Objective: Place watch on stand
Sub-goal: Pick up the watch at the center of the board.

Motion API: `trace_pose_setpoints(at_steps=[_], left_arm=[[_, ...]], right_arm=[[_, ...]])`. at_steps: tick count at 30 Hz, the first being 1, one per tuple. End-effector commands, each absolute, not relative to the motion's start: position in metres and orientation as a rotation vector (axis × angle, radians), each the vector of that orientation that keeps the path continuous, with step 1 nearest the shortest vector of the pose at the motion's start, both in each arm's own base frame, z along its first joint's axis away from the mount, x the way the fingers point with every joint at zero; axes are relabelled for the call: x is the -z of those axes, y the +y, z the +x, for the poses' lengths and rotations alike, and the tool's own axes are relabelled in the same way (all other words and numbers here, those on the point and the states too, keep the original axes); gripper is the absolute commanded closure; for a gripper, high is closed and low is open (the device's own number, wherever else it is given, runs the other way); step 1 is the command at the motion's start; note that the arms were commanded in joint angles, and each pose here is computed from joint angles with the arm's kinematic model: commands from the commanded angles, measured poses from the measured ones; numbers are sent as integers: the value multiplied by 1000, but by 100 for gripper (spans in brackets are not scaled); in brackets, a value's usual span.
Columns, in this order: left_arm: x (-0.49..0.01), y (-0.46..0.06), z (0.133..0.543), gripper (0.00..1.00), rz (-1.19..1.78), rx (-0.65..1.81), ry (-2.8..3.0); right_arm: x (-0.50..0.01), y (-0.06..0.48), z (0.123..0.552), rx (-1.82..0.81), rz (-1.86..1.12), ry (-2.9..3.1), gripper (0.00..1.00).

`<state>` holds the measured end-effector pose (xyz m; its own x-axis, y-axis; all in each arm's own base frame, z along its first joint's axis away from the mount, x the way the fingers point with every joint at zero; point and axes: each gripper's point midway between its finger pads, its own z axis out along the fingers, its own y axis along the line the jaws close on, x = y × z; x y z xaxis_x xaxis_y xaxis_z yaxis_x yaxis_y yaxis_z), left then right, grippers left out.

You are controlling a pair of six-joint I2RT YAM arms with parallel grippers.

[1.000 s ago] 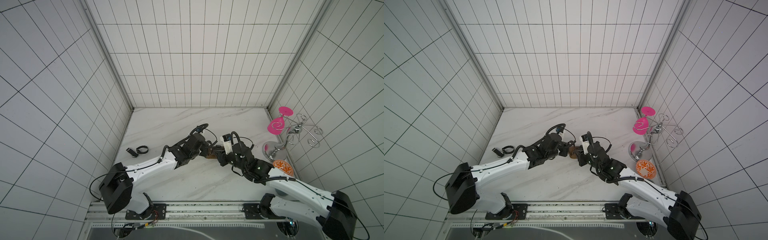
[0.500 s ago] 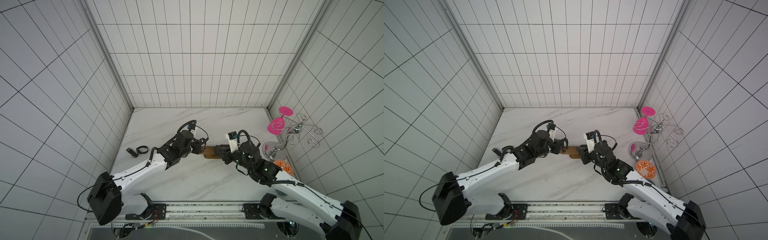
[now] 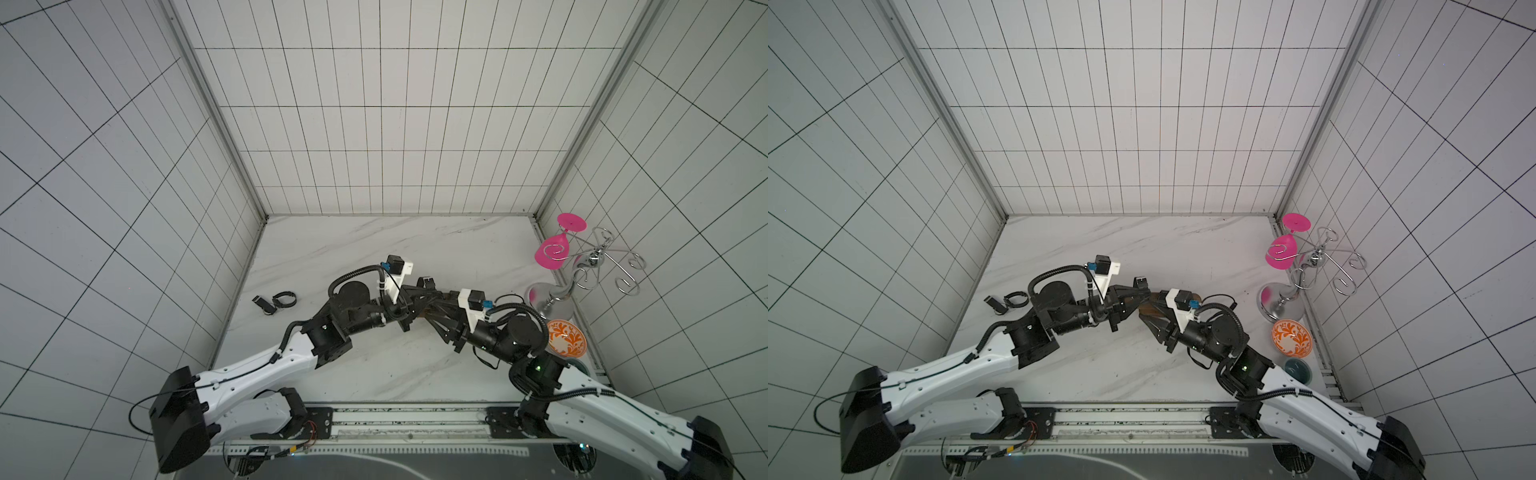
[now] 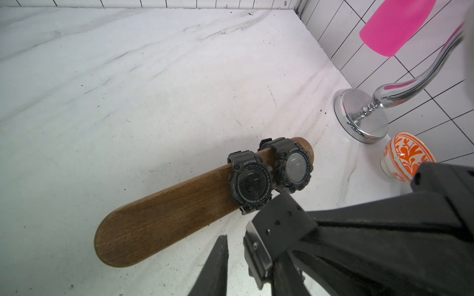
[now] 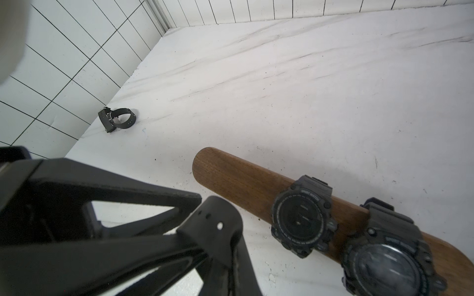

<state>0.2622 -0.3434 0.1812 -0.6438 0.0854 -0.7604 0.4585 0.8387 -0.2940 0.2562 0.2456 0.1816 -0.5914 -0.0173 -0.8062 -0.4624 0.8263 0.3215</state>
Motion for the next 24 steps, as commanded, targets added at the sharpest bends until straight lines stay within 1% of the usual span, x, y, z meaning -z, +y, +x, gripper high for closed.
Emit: trace_pose_setpoints(at_steps=[1,4,6,8,9,14,16,19,24], left_arm=[[-191,-344,271,79,361,583,2196],[-191,-341,272,88,345,565,2196],[-192,-339,274,93,333,556,2193],[-192,-336,277,99,323,554,2196],[-190,-334,278,100,323,562,2203],[-191,-316,291,100,320,648,2248],[-196,-308,294,100,331,682,2221],[-209,-297,296,100,349,734,2168],[-229,-288,291,100,408,845,2081]], right_arm=[[-239,261,267,-717,-318,2006,100],[-239,261,266,-716,-323,2005,100],[-239,261,265,-717,-326,2006,98],[-240,261,263,-725,-332,2004,95],[-241,262,262,-732,-342,2001,93],[-251,259,253,-745,-415,1950,75],[-254,255,251,-738,-444,1926,70],[-256,245,251,-727,-460,1904,65],[-258,236,252,-718,-463,1886,63]])
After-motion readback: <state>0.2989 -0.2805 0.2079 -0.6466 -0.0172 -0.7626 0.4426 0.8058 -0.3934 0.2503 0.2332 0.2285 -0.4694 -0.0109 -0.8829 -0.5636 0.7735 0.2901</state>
